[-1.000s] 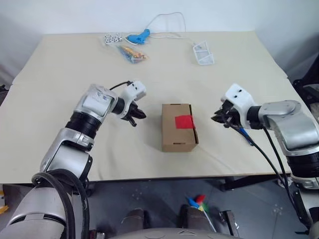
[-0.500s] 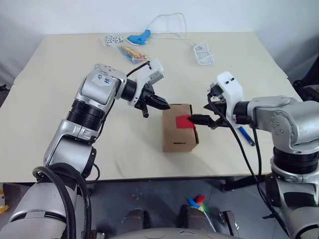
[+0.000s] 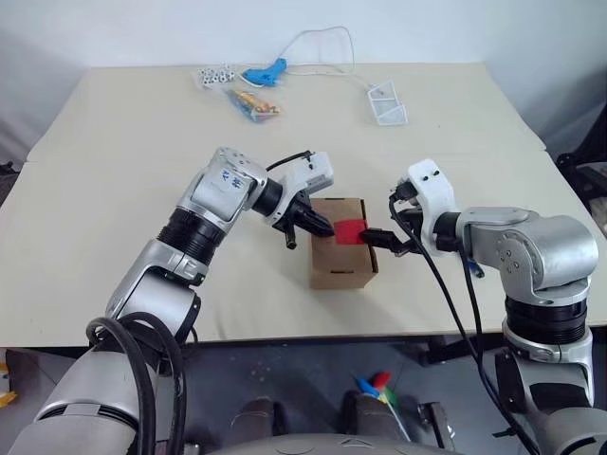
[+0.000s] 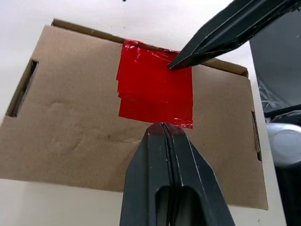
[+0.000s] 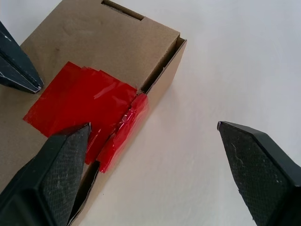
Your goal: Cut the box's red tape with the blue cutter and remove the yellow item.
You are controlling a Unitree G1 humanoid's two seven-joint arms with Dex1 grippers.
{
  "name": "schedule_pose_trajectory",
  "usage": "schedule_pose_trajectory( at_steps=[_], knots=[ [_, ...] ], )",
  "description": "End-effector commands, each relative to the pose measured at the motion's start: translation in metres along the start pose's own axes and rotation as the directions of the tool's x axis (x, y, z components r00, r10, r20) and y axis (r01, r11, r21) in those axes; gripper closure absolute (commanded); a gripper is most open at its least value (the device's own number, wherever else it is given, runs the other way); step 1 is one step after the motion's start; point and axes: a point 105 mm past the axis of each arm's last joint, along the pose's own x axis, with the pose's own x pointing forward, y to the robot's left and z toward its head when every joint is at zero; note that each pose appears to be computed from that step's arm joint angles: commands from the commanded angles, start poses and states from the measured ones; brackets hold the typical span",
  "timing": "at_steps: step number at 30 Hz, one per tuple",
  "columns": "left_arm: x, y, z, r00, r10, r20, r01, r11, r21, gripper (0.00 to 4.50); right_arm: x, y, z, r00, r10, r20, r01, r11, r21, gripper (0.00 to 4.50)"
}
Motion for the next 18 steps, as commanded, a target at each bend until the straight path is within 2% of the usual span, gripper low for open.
schedule_pose_trajectory(
  at_steps=[1, 6, 13, 18],
  knots=[
    [0.008, 0.003, -0.016, 0.997, 0.007, -0.08, -0.007, 1.0, 0.007, 4.5, 0.001, -0.01, -0.009, 0.998, -0.045, -0.039, 0.046, 0.999, 0.021, 0.03],
    [0.008, 0.005, -0.028, 0.992, 0.015, -0.126, -0.012, 1.0, 0.021, 4.5, 0.0, -0.015, -0.014, 0.997, -0.058, -0.059, 0.06, 0.998, 0.032, 0.03],
    [0.007, 0.003, -0.037, 0.99, 0.006, -0.143, -0.005, 1.0, 0.01, 4.5, -0.001, -0.026, -0.043, 0.988, -0.075, -0.138, 0.085, 0.994, 0.075, 0.03],
    [0.007, 0.001, -0.04, 0.989, 0.006, -0.147, -0.005, 1.0, 0.002, 4.5, 0.0, -0.027, -0.051, 0.986, -0.064, -0.156, 0.079, 0.993, 0.09, 0.03]
  ],
)
